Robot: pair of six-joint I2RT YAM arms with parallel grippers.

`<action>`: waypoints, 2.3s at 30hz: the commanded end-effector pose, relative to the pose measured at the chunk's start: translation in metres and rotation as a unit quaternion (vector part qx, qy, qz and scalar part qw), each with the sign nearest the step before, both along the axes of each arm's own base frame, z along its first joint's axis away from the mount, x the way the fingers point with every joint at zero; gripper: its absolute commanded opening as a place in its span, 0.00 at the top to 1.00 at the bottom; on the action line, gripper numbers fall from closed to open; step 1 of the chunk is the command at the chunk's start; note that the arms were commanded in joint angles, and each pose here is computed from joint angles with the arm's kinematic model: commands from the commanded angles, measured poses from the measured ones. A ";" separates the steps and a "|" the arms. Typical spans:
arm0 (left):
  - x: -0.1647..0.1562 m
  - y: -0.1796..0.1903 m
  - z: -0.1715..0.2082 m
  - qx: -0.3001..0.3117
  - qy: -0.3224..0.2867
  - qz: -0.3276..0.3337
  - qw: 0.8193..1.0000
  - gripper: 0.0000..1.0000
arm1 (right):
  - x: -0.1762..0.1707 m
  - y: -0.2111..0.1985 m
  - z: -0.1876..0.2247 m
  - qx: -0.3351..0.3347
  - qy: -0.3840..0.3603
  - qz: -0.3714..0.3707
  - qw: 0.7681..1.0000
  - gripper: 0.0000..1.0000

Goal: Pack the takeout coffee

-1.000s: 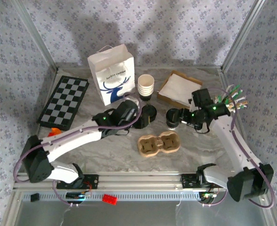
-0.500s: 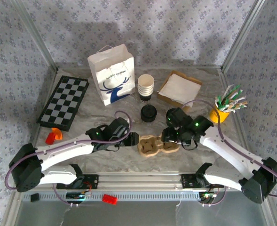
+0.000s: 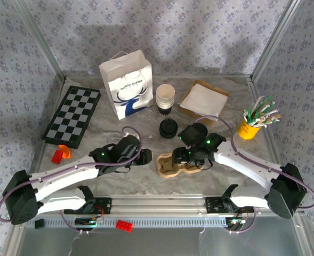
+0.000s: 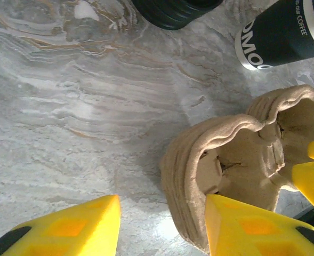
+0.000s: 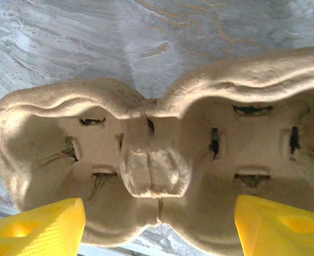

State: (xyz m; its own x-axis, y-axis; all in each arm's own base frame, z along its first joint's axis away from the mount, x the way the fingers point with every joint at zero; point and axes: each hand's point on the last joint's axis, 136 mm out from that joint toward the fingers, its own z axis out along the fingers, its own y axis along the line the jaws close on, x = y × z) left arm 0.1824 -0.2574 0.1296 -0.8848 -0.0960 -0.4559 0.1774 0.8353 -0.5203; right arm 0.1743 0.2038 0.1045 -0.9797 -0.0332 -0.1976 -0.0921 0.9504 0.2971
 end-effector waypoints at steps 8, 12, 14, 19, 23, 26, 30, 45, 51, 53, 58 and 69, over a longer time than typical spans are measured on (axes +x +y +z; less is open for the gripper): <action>-0.016 0.038 -0.009 0.029 0.040 0.022 0.999 0.55 | -0.004 0.043 -0.011 0.062 0.014 -0.026 0.998 0.25; -0.033 0.053 -0.019 0.038 0.071 0.026 0.996 0.58 | -0.001 0.075 0.002 0.093 -0.016 -0.026 0.995 0.25; -0.037 0.056 -0.025 0.032 0.085 0.035 0.995 0.59 | 0.000 0.091 0.004 0.113 -0.017 -0.032 0.993 0.25; -0.038 0.055 -0.030 0.028 0.091 0.039 0.995 0.64 | 0.004 0.116 0.028 0.138 -0.059 -0.046 0.988 0.26; -0.031 0.046 -0.027 0.007 0.075 0.037 0.996 0.64 | -0.005 0.101 0.037 0.081 -0.063 0.036 0.994 0.28; -0.021 0.038 -0.025 -0.008 0.062 0.036 0.997 0.67 | -0.009 0.084 0.038 0.040 -0.069 0.124 0.989 0.33; -0.010 0.020 -0.017 -0.036 0.043 0.022 0.998 0.70 | -0.013 0.065 0.039 0.020 -0.076 0.239 0.968 0.41; 0.048 -0.020 -0.002 -0.080 0.000 -0.037 0.996 0.77 | 0.010 0.055 0.026 -0.064 -0.155 0.342 0.925 0.27; 0.064 -0.008 0.004 -0.054 -0.017 -0.053 0.997 0.76 | 0.008 0.059 0.011 -0.105 -0.155 0.359 0.915 0.28; 0.066 0.007 0.003 -0.046 -0.015 -0.035 0.998 0.73 | 0.012 0.058 0.010 -0.122 -0.154 0.358 0.913 0.30; 0.053 0.037 0.008 -0.033 -0.010 0.001 0.999 0.70 | 0.010 0.059 0.003 -0.142 -0.142 0.379 0.903 0.36; 0.035 0.062 0.001 -0.022 0.001 0.033 0.999 0.68 | -0.005 0.073 -0.009 -0.162 -0.130 0.472 0.857 0.36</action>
State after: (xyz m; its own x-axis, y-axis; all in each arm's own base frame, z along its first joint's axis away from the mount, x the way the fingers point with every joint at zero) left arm 0.2212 -0.2012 0.1309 -0.8742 -0.1638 -0.4571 0.1413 0.8148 -0.5622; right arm 0.1724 0.2817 0.0924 -0.4663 -0.8413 -0.2734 -0.8559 0.5072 -0.1007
